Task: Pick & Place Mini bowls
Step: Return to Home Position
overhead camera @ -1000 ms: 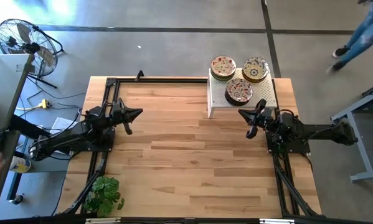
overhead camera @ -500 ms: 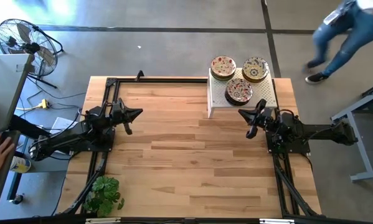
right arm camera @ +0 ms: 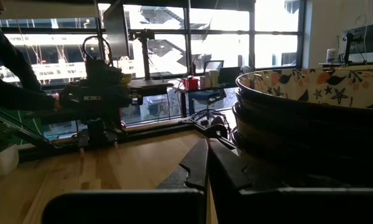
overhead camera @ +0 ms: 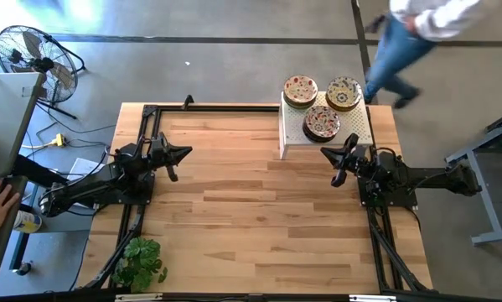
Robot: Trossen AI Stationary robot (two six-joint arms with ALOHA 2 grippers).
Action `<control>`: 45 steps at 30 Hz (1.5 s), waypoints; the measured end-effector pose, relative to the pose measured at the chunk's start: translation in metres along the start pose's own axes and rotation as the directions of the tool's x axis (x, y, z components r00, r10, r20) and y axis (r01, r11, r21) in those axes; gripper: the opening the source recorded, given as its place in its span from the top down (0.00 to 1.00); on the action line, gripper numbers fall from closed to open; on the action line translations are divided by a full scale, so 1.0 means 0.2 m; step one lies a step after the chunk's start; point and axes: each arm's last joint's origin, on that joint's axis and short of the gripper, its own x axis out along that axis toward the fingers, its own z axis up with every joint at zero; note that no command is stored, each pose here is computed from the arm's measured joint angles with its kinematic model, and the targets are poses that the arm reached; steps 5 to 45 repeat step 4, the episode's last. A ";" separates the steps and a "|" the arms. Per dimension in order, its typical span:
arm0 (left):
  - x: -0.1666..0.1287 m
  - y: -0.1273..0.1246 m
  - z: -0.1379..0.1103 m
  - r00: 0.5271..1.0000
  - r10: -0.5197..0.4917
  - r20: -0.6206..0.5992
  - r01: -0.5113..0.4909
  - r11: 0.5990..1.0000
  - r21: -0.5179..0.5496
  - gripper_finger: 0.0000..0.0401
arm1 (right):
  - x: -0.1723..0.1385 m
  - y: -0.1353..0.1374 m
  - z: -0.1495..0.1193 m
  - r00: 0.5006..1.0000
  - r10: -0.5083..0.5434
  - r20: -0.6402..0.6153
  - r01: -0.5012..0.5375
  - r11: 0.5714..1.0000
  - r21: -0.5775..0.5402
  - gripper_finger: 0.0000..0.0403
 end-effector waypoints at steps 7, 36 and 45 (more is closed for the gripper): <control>0.00 0.00 0.00 1.000 0.000 0.000 0.000 1.000 0.000 0.99 | 0.00 0.00 0.00 1.000 0.000 0.000 0.000 1.000 0.000 1.00; 0.00 0.00 0.00 1.000 0.000 0.000 0.000 1.000 0.000 0.99 | 0.00 0.00 0.00 1.000 0.000 0.000 0.000 1.000 0.000 1.00; 0.00 0.00 0.00 1.000 0.000 0.000 0.000 1.000 0.000 0.99 | 0.00 0.00 0.00 1.000 0.000 0.000 0.000 1.000 0.000 1.00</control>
